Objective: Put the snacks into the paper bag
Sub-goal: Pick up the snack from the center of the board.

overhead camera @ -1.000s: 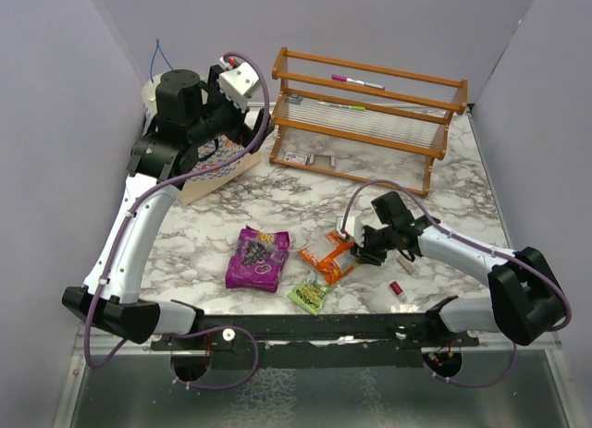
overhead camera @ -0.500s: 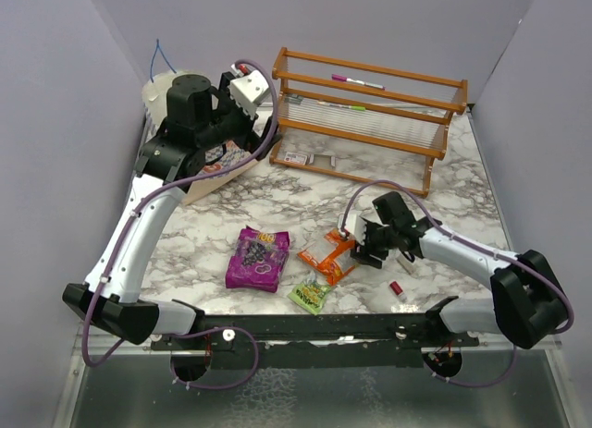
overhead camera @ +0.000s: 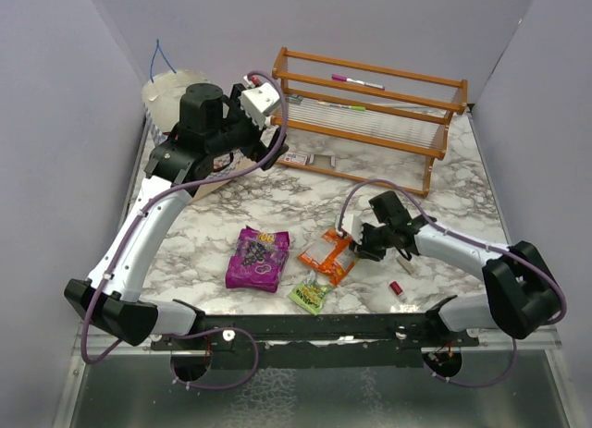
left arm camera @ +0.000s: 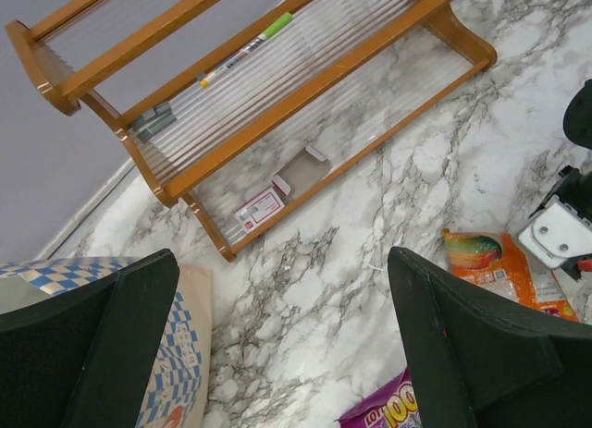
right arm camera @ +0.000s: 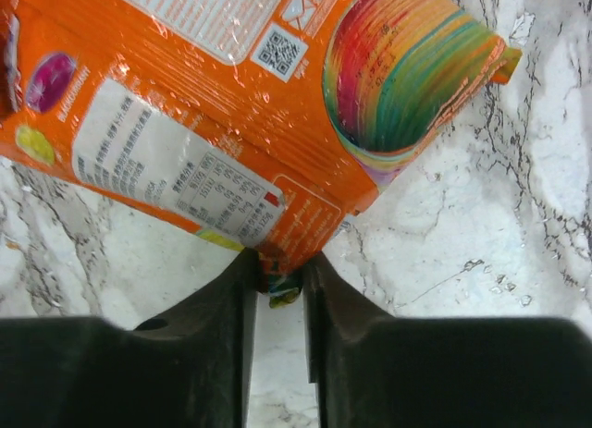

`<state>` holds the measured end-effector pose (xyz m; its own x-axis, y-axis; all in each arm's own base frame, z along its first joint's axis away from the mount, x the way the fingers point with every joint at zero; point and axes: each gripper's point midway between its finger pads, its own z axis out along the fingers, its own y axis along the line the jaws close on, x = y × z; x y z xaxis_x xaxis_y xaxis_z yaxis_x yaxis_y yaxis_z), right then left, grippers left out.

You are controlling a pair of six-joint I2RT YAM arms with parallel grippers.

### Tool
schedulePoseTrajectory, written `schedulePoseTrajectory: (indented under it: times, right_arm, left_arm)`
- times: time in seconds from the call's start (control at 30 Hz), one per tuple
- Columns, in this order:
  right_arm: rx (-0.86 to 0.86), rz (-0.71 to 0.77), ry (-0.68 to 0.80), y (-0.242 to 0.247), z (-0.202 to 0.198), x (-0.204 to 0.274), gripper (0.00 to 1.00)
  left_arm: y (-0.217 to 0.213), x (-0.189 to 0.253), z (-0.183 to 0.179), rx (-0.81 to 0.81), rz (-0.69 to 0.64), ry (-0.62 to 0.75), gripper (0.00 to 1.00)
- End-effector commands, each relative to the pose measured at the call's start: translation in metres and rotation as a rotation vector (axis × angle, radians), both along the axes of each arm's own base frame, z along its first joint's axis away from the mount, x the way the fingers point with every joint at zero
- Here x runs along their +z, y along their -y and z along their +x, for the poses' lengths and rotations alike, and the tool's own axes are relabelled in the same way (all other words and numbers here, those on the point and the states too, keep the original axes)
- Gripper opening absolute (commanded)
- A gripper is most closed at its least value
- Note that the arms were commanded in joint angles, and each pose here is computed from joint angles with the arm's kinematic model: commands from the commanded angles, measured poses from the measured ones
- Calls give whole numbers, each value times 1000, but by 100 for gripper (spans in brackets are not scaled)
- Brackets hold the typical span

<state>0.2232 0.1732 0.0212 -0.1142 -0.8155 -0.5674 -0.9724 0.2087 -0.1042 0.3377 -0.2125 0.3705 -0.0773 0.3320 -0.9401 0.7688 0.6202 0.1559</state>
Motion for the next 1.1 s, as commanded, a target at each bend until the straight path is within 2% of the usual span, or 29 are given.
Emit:
schedulePoseTrajectory:
  times: [0.0,0.07,0.1,0.3,0.5,0.83,1.07]
  right_arm:
    - [-3,37,59,-7,10,21,14]
    - [-13,56,86,-8,12,33,3]
    - [-17,69,108,-9,13,39,2]
    - [-38,158,282,-12,25,93,1]
    - [-16,197,450,-9,33,152,2]
    - [-29,259,651,-3,38,228,1]
    - [-19,308,718,0,28,264,1]
  left_arm:
    - [6,6,-3,-12,-27,25,99]
    - [11,0,-2,-22,-36,2,99]
    - [14,-2,-1,-23,-46,-7,99]
    - [33,-12,0,-68,-97,-56,99]
    - [60,-22,-12,-193,-133,-100,98]
    - [103,-42,-46,-435,-139,-172,98]
    - [124,-68,-71,-559,-187,-311,99]
